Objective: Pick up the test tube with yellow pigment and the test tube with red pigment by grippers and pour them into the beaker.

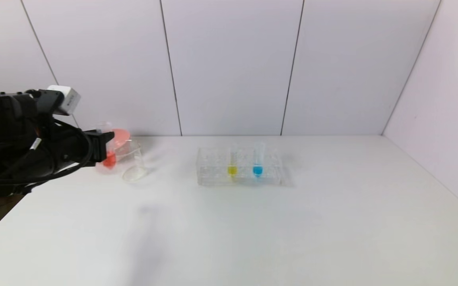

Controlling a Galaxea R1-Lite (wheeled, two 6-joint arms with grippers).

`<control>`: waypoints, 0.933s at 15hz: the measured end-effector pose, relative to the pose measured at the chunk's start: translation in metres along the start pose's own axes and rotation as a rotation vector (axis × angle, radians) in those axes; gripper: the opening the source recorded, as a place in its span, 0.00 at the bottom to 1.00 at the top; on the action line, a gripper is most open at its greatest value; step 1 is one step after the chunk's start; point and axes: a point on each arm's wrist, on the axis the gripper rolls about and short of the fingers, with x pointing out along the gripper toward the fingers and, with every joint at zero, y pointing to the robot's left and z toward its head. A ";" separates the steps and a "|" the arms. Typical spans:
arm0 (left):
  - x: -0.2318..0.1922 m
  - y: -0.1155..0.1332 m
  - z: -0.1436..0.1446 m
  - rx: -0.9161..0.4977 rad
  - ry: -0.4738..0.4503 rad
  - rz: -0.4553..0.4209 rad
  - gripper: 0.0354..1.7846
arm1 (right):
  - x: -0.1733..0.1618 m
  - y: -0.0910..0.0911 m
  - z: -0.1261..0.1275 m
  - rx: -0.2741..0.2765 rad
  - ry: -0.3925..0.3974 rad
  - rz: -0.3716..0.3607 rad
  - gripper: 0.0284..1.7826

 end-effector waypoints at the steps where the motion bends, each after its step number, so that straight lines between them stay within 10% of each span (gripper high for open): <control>1: -0.001 0.016 0.000 0.008 0.014 -0.011 0.22 | 0.000 0.000 0.000 0.000 0.000 0.000 0.96; 14: 0.081 0.097 0.017 0.259 0.251 -0.278 0.22 | 0.000 0.000 0.000 0.000 0.000 0.000 0.96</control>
